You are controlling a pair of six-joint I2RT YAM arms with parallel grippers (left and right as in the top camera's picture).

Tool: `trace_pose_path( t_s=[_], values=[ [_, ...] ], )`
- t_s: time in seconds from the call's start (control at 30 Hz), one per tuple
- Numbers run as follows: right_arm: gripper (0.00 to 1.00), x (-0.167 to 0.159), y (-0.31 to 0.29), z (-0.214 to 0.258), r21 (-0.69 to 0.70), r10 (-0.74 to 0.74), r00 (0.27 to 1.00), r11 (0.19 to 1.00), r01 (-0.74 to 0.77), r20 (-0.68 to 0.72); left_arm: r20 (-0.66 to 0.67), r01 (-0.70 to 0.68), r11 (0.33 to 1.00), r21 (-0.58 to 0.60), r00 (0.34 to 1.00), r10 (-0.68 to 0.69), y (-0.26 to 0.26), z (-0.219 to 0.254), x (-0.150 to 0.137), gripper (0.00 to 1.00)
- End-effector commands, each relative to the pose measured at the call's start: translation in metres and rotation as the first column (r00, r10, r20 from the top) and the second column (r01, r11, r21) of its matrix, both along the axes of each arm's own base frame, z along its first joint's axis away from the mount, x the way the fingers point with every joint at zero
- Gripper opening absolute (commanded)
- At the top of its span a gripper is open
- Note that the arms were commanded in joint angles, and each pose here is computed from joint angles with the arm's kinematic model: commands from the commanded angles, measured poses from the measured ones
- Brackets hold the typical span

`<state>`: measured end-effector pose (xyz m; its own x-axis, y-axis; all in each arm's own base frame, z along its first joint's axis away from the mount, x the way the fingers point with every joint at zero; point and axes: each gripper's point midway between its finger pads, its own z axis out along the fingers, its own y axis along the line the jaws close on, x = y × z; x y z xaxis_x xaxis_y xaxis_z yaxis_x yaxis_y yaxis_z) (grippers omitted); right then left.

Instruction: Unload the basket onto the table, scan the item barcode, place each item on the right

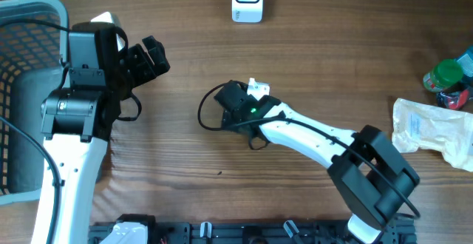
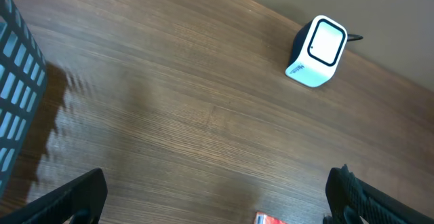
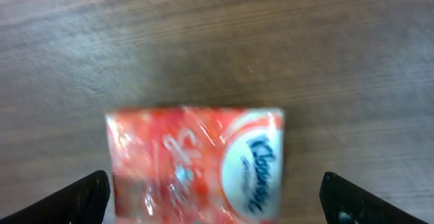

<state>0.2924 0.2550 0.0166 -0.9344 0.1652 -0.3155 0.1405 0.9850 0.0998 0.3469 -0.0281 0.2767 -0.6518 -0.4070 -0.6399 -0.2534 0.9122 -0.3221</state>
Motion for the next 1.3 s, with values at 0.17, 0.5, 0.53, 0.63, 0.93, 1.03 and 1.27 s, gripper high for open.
trace_pose_path(
  t_s=[0.17, 0.5, 0.53, 0.63, 0.93, 1.03, 1.27],
  values=[
    [0.94, -0.007, -0.002, -0.032, -0.030, -0.005, 0.998, 1.000, 0.003, -0.066, -0.003, -0.002, 1.000, -0.016, 1.000, 0.002, 0.000, 0.000, 0.000, 1.00],
    [0.91, -0.014, 0.001, -0.034, -0.029, 0.087, 0.991, 0.995, -0.091, -0.103, -0.003, 0.010, 1.000, 0.007, 1.000, -0.010, 0.001, 0.000, 0.000, 1.00],
    [0.87, -0.012, 0.001, -0.033, -0.036, 0.110, 0.989, 0.993, -0.114, -0.094, -0.005, 0.010, 1.000, 0.008, 1.000, -0.010, 0.001, -0.001, 0.000, 1.00],
    [0.75, -0.009, 0.002, -0.032, -0.048, 0.153, 0.985, 0.986, -0.157, -0.080, -0.006, 0.010, 1.000, 0.008, 1.000, -0.010, 0.001, -0.001, 0.000, 1.00],
    [0.72, 0.016, -0.009, -0.024, -0.152, 0.156, 0.987, 0.978, -0.147, 0.049, -0.006, 0.010, 1.000, 0.007, 1.000, -0.010, 0.001, -0.001, 0.000, 1.00],
    [0.71, 0.034, 0.006, -0.016, -0.170, 0.292, 0.948, 0.948, -0.270, 0.126, -0.015, 0.010, 1.000, 0.008, 1.000, -0.010, 0.001, -0.003, -0.002, 1.00],
    [0.69, 0.068, 0.027, 0.007, -0.248, 0.441, 0.851, 0.891, -0.380, 0.283, -0.018, 0.010, 1.000, 0.008, 1.000, -0.010, 0.001, -0.003, -0.002, 1.00]
  ],
)
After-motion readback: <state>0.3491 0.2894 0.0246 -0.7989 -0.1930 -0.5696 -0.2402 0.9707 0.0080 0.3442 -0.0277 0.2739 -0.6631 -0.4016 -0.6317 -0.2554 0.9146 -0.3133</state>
